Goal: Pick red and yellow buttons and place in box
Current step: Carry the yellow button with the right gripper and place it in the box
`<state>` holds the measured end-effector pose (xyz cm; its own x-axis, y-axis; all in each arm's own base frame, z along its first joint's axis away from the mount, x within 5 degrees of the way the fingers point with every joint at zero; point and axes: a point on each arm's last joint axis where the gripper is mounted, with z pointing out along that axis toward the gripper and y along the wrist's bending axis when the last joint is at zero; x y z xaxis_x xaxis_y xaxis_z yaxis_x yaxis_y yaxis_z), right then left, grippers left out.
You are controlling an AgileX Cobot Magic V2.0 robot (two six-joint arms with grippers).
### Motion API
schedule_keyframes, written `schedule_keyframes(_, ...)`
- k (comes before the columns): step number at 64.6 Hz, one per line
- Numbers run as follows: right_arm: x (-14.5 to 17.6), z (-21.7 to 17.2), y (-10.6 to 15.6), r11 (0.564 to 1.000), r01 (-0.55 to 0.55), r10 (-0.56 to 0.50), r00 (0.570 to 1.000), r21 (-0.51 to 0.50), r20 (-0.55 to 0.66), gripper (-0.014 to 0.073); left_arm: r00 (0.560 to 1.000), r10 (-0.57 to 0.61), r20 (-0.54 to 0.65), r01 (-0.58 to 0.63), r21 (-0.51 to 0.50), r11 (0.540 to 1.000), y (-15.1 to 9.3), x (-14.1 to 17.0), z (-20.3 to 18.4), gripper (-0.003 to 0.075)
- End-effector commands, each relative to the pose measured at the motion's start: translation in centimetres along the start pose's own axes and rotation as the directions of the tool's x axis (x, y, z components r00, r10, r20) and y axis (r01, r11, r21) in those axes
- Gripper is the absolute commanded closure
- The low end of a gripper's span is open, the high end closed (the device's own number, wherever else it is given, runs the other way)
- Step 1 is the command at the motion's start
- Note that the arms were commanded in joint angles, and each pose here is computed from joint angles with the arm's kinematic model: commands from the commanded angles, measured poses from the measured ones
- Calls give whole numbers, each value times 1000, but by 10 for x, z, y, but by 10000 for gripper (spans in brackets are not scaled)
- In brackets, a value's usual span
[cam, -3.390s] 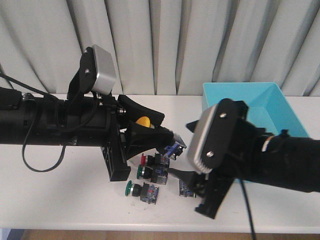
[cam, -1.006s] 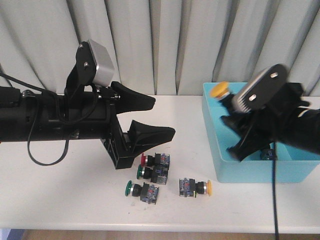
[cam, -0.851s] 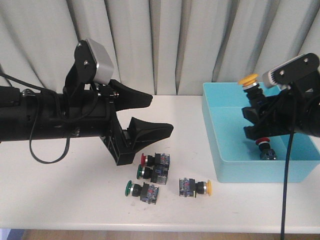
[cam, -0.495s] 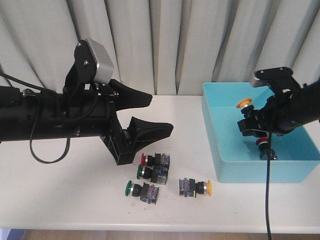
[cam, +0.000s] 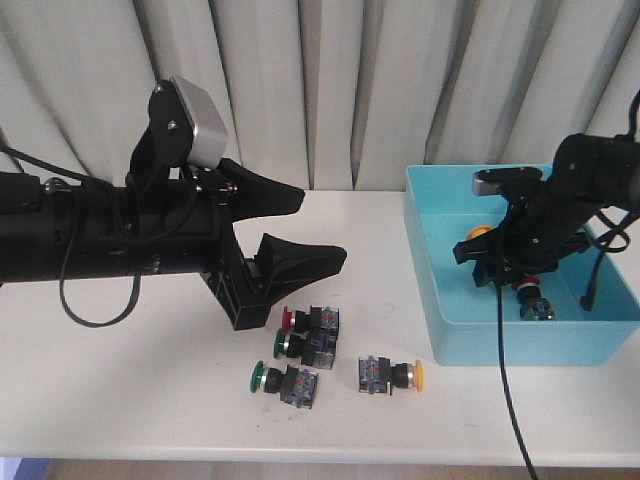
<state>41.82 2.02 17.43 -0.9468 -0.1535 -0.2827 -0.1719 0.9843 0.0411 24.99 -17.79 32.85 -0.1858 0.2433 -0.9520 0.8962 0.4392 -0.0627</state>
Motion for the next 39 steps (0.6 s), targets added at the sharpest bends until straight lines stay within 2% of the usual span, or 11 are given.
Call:
schedule_keyframes(1, -15, -12, -5, 1000, 9, -10, 998, 23, 63, 350, 996, -13, 83, 13, 2, 1000, -6, -19, -10, 154)
schedule_keyframes(17, -13, 12, -7, 1000, 16, -16, 1000, 27, 15, 337, 996, -13, 83, 13, 3, 1000, -6, -19, -10, 154)
schedule_keyframes(39, -13, 10, -7, 1000, 17, -17, 1000, 26, 11, 144, 996, -14, 84, 13, 3, 1000, -6, -19, -10, 154)
